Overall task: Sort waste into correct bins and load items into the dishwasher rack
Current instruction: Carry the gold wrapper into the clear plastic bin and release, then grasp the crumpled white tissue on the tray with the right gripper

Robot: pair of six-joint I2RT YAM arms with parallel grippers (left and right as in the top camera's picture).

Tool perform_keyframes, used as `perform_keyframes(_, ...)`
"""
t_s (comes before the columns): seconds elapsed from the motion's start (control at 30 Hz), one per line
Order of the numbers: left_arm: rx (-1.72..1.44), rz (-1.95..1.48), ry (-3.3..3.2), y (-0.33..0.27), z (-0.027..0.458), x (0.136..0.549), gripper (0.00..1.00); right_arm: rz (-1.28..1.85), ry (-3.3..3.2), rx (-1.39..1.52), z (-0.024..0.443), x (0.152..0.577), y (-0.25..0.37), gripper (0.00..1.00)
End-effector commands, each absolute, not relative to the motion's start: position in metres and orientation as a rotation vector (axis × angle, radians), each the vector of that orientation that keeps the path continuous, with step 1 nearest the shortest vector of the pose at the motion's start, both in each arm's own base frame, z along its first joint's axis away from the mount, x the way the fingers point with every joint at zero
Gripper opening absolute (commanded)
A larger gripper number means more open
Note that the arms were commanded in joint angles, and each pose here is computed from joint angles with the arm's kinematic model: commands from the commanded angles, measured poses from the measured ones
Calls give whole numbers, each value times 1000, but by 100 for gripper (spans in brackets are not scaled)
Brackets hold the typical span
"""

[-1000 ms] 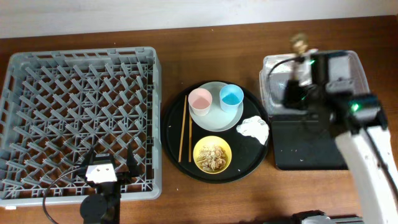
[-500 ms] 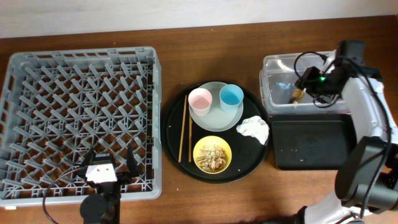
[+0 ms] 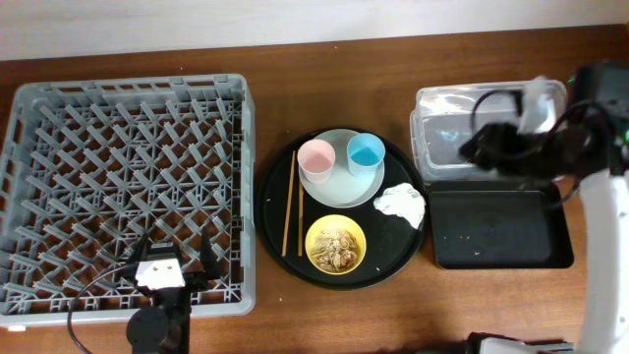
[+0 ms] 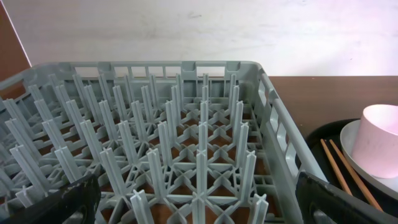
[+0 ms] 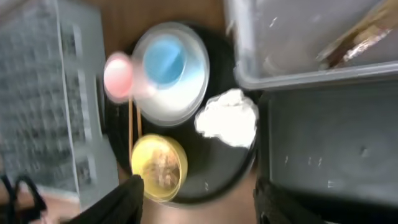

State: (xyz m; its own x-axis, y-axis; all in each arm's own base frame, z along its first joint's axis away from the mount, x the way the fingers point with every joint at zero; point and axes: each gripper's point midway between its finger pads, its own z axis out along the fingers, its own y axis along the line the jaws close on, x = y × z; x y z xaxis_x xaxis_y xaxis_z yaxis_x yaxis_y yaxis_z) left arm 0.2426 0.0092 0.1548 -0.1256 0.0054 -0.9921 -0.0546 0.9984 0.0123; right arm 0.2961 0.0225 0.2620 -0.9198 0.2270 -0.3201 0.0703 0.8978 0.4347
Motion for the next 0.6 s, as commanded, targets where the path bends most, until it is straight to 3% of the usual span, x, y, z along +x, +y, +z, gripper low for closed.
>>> perform_keyframes(0.0, -26, 66, 1695, 10, 154, 243, 99, 501, 2829, -15, 245, 276, 51, 55)
perform_keyframes(0.1, -27, 66, 1695, 10, 154, 243, 99, 451, 2926, -209, 220, 257, 85, 56)
perform_keyframes(0.3, -27, 66, 1695, 10, 154, 243, 99, 236, 2946, -252, 163, 260, 108, 57)
perform_keyframes(0.57, -27, 66, 1695, 10, 154, 243, 99, 20, 2835, -291, 78, 286, 102, 72)
